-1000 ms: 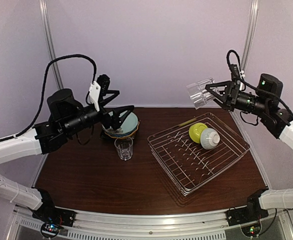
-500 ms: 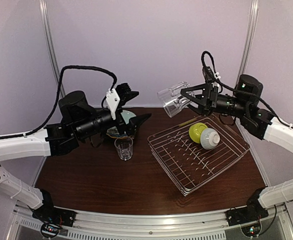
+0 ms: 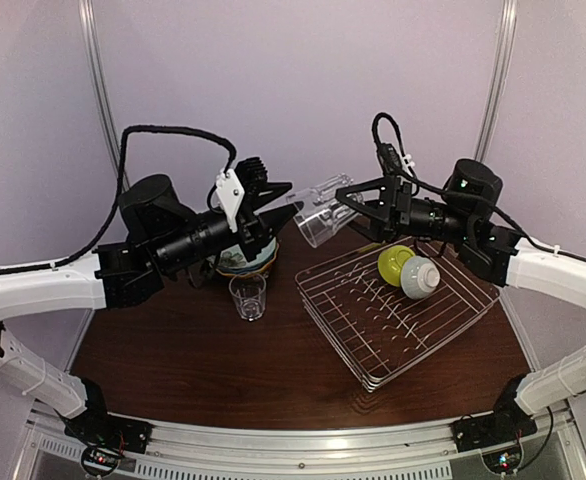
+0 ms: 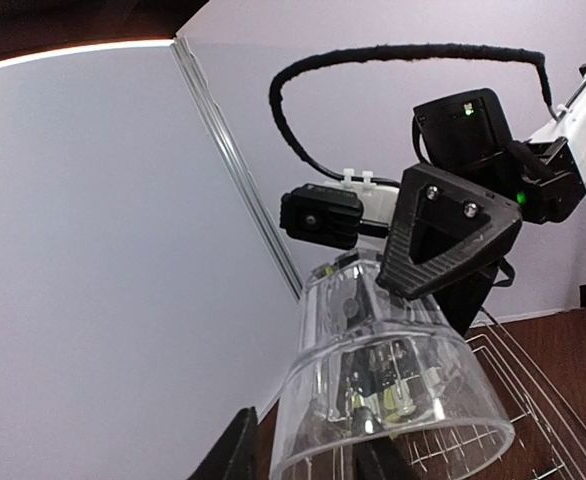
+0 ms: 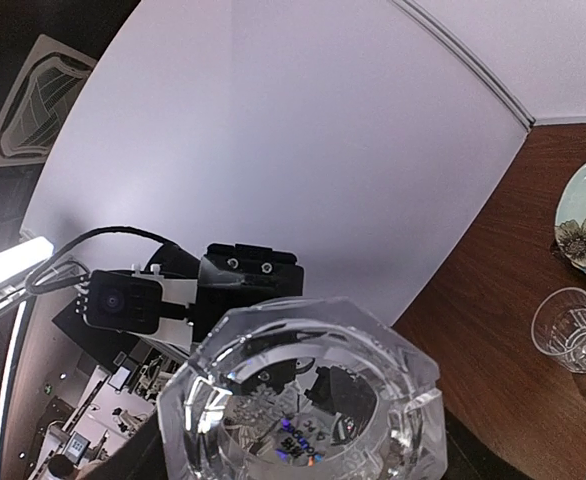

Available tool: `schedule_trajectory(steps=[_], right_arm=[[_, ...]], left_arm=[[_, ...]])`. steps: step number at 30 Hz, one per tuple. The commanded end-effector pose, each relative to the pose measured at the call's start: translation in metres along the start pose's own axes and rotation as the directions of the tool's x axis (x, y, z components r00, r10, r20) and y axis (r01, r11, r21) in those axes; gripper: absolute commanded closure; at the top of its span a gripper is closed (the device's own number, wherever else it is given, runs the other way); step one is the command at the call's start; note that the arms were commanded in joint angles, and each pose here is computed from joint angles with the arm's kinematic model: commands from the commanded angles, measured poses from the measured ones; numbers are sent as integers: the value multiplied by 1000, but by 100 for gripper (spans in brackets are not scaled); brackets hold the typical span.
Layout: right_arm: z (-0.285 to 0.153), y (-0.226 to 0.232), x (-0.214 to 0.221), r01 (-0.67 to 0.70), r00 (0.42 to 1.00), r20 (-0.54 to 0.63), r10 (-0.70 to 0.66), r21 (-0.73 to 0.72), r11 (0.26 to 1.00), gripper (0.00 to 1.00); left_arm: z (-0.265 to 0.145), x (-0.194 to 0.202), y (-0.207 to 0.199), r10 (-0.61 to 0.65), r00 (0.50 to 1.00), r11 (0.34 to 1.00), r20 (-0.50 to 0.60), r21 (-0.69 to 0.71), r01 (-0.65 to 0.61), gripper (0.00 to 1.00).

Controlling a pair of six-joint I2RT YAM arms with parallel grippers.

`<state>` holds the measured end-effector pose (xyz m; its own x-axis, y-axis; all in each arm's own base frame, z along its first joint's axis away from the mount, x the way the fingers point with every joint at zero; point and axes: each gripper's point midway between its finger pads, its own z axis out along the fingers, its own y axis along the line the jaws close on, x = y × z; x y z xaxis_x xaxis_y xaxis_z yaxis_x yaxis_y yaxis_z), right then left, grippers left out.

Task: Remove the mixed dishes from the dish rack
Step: Pass from the right arm to the left

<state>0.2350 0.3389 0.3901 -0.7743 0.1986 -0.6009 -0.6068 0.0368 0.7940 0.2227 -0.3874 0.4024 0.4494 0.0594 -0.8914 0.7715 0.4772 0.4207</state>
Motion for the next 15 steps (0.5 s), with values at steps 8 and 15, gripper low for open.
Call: schedule_trajectory(steps=[8, 15], right_arm=[[7, 16, -1, 5, 1000, 15, -4, -84, 996, 36], [-5, 0, -12, 34, 998, 57, -35, 10, 999, 0]], left_arm=[[0, -24, 15, -28, 998, 998, 54, -53, 30, 100], [-16, -18, 39, -127, 992, 976, -16, -180, 122, 100]])
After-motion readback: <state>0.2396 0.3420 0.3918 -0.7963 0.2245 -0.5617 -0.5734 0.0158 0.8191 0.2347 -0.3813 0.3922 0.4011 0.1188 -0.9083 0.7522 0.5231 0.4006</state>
